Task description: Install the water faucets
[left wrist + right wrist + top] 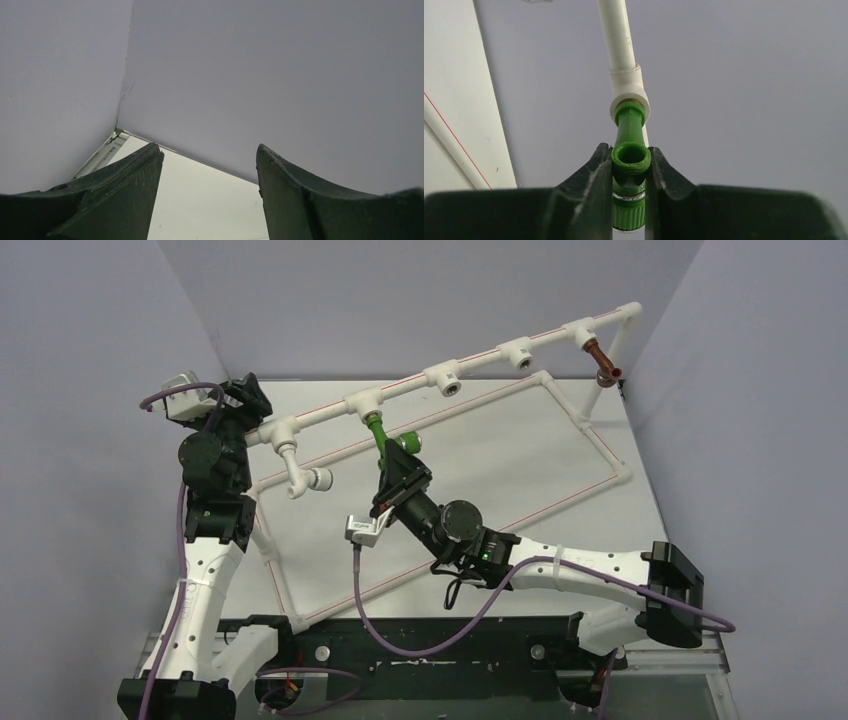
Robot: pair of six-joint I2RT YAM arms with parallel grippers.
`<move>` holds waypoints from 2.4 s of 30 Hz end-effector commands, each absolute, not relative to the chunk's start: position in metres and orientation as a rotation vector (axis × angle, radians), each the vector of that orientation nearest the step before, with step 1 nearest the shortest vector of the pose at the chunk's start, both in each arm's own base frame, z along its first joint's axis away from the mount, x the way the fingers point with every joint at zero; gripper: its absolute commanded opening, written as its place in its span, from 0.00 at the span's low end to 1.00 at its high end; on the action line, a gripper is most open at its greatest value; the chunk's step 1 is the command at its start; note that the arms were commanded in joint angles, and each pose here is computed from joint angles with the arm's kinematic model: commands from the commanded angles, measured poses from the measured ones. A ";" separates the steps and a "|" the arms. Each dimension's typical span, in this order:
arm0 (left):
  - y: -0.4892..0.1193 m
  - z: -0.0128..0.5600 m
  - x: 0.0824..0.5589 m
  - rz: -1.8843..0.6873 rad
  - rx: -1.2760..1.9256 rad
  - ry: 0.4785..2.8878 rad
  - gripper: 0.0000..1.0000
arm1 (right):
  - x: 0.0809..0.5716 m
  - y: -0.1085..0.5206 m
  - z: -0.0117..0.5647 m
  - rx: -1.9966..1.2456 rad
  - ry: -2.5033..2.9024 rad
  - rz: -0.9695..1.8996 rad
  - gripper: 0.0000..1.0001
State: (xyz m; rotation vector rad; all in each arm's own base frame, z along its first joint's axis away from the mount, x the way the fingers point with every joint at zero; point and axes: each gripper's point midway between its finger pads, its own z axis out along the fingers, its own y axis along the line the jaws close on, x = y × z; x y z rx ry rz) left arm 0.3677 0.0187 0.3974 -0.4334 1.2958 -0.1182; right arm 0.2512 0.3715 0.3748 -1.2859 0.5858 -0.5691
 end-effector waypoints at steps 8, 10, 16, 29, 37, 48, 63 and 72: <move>0.019 0.245 0.362 0.013 -0.417 1.795 0.66 | 0.246 0.363 0.418 -0.854 0.797 -0.300 0.00; 0.019 0.245 0.362 0.013 -0.417 1.794 0.66 | 0.246 0.361 0.419 -0.773 0.842 -0.223 0.00; 0.019 0.246 0.362 0.010 -0.416 1.793 0.66 | 0.243 0.357 0.422 -0.528 0.954 0.023 0.00; 0.020 0.250 0.360 0.008 -0.421 1.779 0.66 | 0.246 0.355 0.413 0.051 1.152 0.626 0.00; 0.021 0.251 0.360 0.005 -0.423 1.773 0.66 | 0.246 0.365 0.404 0.323 1.188 0.903 0.00; 0.020 0.252 0.359 0.000 -0.424 1.767 0.66 | 0.232 0.395 0.406 0.425 1.182 1.055 0.00; 0.020 0.254 0.358 -0.004 -0.426 1.759 0.66 | 0.211 0.385 0.432 0.127 1.181 0.823 0.65; 0.021 0.254 0.358 0.000 -0.428 1.758 0.66 | 0.206 0.369 0.441 -0.160 1.237 0.608 0.78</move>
